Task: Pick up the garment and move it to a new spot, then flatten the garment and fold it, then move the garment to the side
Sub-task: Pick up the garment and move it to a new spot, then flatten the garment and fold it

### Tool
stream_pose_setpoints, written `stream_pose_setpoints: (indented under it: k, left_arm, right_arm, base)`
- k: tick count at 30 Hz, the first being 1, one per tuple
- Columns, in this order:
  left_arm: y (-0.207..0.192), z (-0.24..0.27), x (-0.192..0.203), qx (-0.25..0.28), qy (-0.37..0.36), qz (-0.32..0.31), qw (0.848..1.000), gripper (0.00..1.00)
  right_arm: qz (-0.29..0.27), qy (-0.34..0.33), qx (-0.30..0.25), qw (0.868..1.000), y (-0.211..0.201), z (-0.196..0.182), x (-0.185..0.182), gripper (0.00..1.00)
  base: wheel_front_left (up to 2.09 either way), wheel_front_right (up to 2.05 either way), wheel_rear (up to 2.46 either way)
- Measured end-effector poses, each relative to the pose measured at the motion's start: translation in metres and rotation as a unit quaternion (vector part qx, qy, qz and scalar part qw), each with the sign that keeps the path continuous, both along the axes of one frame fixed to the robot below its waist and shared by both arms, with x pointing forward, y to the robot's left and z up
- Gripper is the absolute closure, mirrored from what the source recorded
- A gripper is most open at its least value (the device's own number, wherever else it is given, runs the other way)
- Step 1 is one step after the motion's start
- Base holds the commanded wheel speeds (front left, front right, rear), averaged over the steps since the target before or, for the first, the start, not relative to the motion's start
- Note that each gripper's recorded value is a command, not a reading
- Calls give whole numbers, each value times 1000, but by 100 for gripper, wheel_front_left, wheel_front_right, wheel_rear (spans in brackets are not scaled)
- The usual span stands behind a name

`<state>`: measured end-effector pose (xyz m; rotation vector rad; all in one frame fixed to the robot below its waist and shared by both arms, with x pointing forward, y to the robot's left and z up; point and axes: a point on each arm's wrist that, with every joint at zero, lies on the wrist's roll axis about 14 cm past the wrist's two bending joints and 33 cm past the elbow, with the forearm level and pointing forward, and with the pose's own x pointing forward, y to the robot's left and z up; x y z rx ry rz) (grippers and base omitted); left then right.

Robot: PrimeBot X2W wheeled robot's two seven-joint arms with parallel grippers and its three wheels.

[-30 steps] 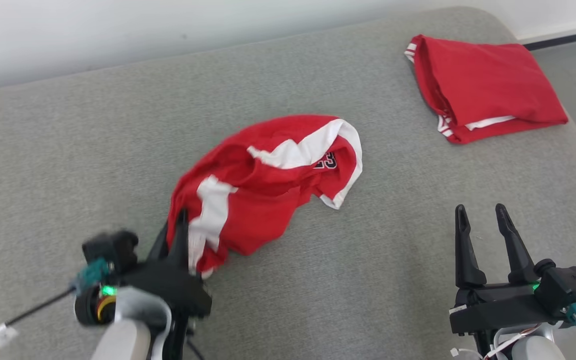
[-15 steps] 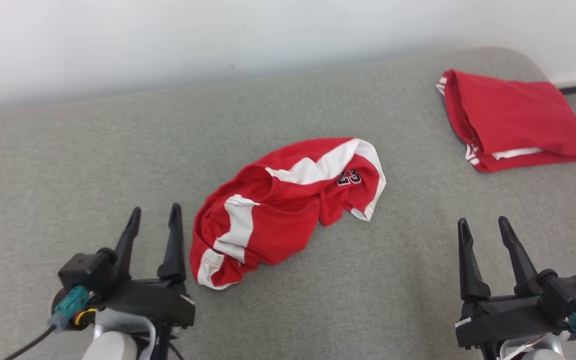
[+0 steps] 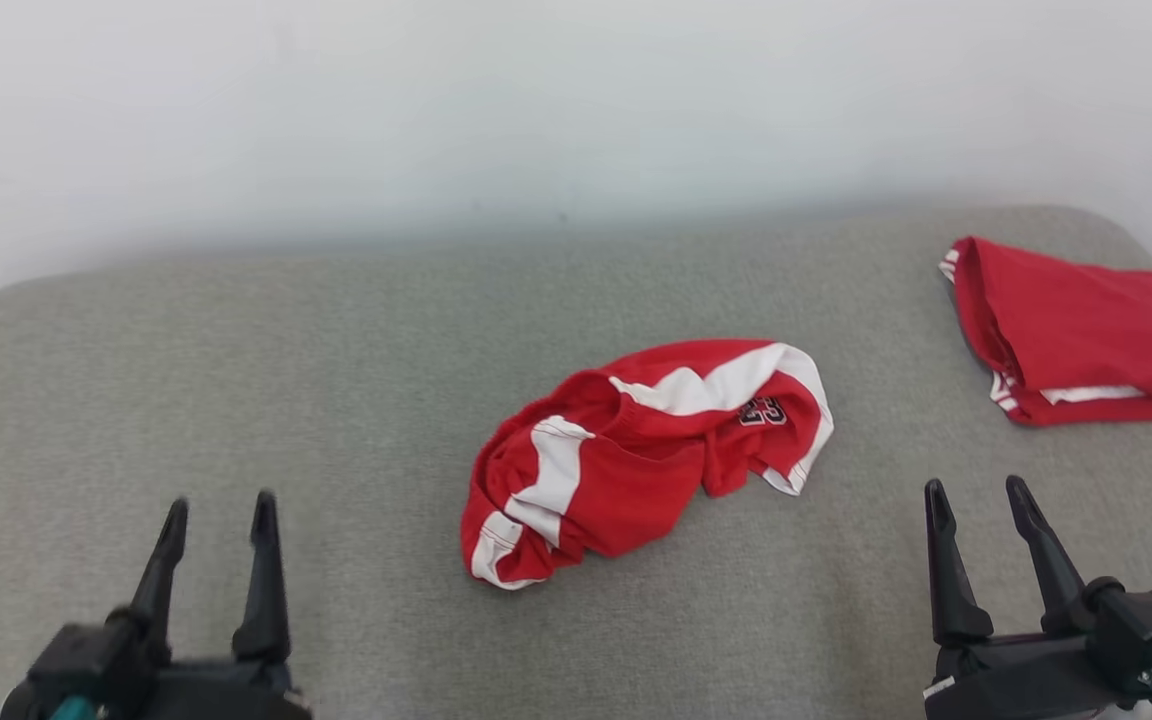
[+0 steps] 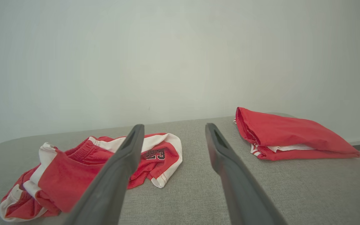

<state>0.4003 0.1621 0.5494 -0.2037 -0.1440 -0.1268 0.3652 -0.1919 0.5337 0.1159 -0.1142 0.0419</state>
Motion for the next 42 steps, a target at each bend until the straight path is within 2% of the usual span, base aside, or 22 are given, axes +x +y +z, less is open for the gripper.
stream_pose_setpoints:
  k: [6, 13, 29, 42]
  left_arm:
    - [27, -8, -30, 33, 8, 35, 999, 0]
    - [41, -15, -48, 22, 17, 64, 998, 0]
    - [37, -41, -57, 34, 48, 62, 996, 0]
    - [41, -43, -58, 43, 48, 66, 996, 0]
  right_arm:
    - [12, -9, 0, 1000, 8, 6, -6, 0]
    - [16, -2, 2, 1000, 10, 1, -13, 0]
    - [22, 24, 11, 999, 16, -16, -18, 0]
    - [31, 32, 13, 999, 22, -21, -18, 0]
  base:
    - [0, 0, 0]
    - [0, 0, 0]
    - [0, 0, 0]
    - [0, 0, 0]
